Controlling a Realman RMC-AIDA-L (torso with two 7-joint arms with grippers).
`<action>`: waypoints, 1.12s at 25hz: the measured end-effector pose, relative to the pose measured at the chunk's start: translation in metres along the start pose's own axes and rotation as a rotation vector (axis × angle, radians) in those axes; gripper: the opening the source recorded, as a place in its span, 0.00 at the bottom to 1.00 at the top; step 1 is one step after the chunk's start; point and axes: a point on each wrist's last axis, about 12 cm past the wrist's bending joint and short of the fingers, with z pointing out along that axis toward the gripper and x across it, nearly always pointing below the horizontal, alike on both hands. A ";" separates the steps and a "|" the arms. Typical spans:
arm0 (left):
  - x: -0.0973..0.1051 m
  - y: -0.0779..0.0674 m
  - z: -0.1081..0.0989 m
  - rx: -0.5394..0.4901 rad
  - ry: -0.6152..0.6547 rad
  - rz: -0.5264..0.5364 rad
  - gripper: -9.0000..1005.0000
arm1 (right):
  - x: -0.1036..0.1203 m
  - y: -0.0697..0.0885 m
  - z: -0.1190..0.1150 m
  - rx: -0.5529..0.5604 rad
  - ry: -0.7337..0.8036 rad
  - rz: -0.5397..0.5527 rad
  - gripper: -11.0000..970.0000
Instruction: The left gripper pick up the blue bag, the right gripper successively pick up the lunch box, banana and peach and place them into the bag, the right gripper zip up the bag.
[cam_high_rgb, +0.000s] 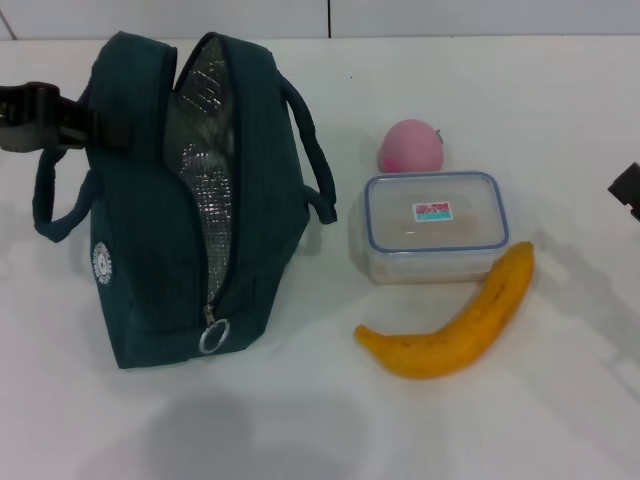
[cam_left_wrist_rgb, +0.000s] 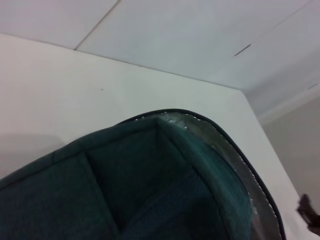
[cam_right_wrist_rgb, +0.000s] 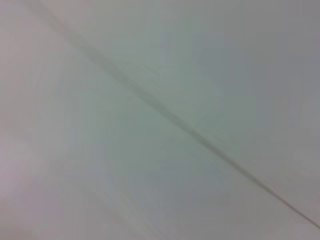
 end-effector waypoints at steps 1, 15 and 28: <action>0.000 0.000 0.000 0.002 -0.001 0.001 0.04 | -0.001 -0.002 0.000 0.021 -0.007 0.043 0.83; -0.007 -0.006 0.005 0.020 0.006 0.023 0.04 | 0.001 -0.031 0.032 0.217 0.051 0.337 0.83; -0.007 -0.009 0.009 0.031 0.021 0.033 0.04 | 0.002 -0.040 0.059 0.278 0.107 0.346 0.82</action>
